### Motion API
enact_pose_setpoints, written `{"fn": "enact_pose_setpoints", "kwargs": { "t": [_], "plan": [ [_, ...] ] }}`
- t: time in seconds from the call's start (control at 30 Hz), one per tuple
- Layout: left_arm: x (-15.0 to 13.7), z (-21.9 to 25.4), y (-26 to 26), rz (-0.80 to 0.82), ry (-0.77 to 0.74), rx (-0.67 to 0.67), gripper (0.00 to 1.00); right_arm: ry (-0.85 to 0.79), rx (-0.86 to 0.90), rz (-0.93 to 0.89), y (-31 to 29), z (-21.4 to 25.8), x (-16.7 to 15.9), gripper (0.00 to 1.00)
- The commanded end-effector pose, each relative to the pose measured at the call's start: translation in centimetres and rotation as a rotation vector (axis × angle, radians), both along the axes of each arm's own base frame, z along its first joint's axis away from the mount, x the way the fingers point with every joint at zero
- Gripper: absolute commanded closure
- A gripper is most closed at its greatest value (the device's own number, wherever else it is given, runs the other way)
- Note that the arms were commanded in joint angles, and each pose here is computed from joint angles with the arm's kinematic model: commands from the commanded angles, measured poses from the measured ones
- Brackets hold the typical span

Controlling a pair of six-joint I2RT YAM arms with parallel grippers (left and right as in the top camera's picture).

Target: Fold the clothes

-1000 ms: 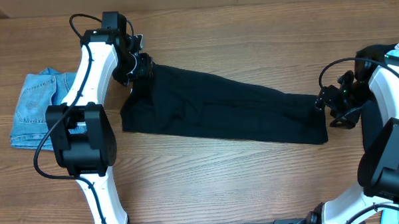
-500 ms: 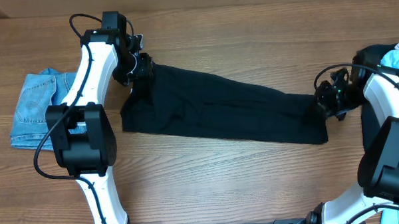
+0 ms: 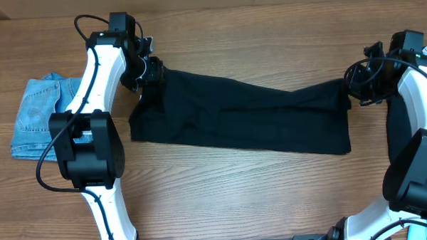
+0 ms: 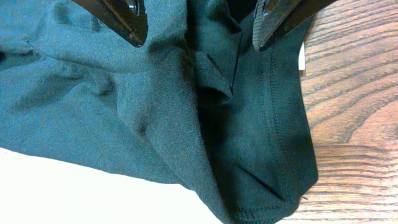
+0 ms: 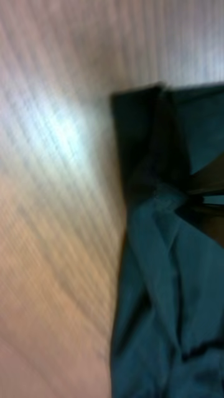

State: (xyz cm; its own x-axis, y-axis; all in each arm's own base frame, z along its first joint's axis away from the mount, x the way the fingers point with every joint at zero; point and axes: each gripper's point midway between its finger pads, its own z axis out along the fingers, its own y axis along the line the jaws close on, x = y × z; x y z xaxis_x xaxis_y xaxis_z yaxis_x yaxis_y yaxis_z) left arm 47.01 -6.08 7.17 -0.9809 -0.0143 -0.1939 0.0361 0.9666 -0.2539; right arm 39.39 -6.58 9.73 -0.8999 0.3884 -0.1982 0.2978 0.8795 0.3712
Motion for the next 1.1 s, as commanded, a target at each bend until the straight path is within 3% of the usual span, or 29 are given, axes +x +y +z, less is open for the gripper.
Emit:
{"fn": "enact_pose_setpoints", "kwargs": {
  "t": [0.0, 0.07, 0.13, 0.23, 0.3, 0.33, 0.43, 0.53, 0.8, 1.07],
  "plan": [
    [0.9, 1.5, 0.1, 0.005, -0.046, -0.01, 0.42, 0.128, -0.22, -0.066, -3.8, -0.2, -2.8, 0.91],
    [0.9, 1.5, 0.1, 0.005, -0.046, -0.01, 0.42, 0.2, -0.284, -0.147, -5.1, -0.4, -4.2, 0.87],
    [0.9, 1.5, 0.1, 0.005, -0.046, -0.01, 0.41, 0.254, -0.313, -0.208, -5.7, -0.6, -5.3, 0.72],
    [0.9, 1.5, 0.1, 0.005, -0.046, -0.01, 0.4, 0.289, -0.322, -0.248, -5.9, -0.6, -6.0, 0.6],
    [0.9, 1.5, 0.1, 0.005, -0.046, -0.01, 0.4, 0.263, -0.239, -0.26, -4.8, -0.6, -5.4, 0.44],
    [0.9, 1.5, 0.1, 0.005, -0.047, -0.01, 0.4, 0.238, -0.188, -0.24, -4.0, -0.5, -4.8, 0.26],
    [0.9, 1.5, 0.1, 0.005, -0.046, -0.01, 0.39, 0.14, -0.035, -0.184, -1.6, 0.2, -2.7, 0.11],
    [0.9, 1.5, 0.1, 0.005, -0.046, -0.01, 0.39, 0.089, 0.04, -0.207, -0.7, 0.7, -1.3, 0.1],
    [1.1, 1.6, 0.1, 0.005, -0.056, -0.011, 0.39, 0.113, 0.138, -0.502, -1.1, -0.6, 0.1, 0.11],
    [1.0, 1.6, 0.0, 0.005, -0.054, -0.014, 0.4, 0.167, 0.188, -0.543, -0.4, -2.6, 0.1, 0.38]
  ]
}}
